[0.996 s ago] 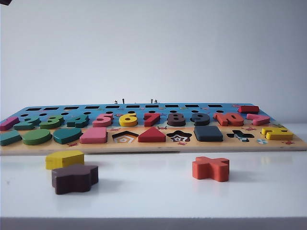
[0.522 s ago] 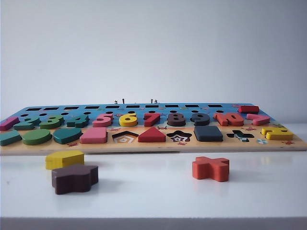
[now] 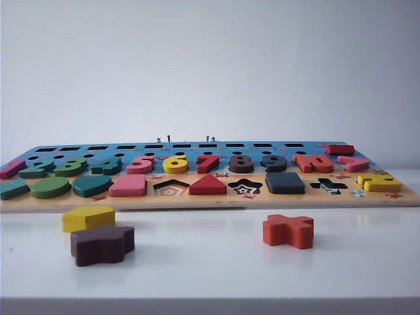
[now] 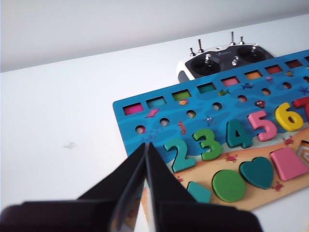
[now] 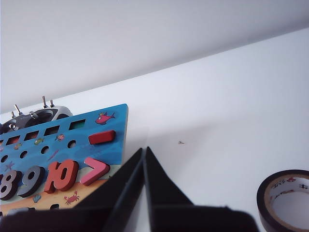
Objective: Insert the cube into the slot.
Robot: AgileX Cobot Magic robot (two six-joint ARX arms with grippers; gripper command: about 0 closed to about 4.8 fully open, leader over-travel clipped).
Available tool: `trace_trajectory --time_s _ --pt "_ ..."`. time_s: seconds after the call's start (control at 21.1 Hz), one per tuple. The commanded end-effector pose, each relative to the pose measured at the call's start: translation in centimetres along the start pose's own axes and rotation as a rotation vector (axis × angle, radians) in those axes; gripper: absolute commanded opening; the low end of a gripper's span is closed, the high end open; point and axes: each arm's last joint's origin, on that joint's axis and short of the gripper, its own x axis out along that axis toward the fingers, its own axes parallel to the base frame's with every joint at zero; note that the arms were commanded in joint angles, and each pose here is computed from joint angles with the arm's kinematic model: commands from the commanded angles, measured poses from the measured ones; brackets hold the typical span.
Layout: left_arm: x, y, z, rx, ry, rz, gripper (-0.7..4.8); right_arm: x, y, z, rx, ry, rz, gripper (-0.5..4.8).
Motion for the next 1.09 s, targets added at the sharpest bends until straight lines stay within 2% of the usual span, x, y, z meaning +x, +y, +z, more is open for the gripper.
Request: trace_trajectory --time_s 0.05,0.33,0.71,1.09 --pt "0.3 0.2 -0.9 0.012 -0.069 0.079 0.17 0.1 -0.1 -0.3 -0.002 -0.006 0.002 -0.05" --pt "1.2 0.3 -4.0 0.012 -0.076 0.146 0.17 0.4 -0.5 -1.5 0.004 0.029 -0.007 -0.05" --pt "1.7 0.4 -5.3 0.011 -0.093 0.213 0.17 0.5 -0.6 -1.9 -0.002 0.033 -0.009 -0.05" --pt "2.3 0.5 -6.5 0.011 -0.081 0.216 0.17 0.5 -0.6 -1.9 -0.122 0.035 -0.007 -0.08"
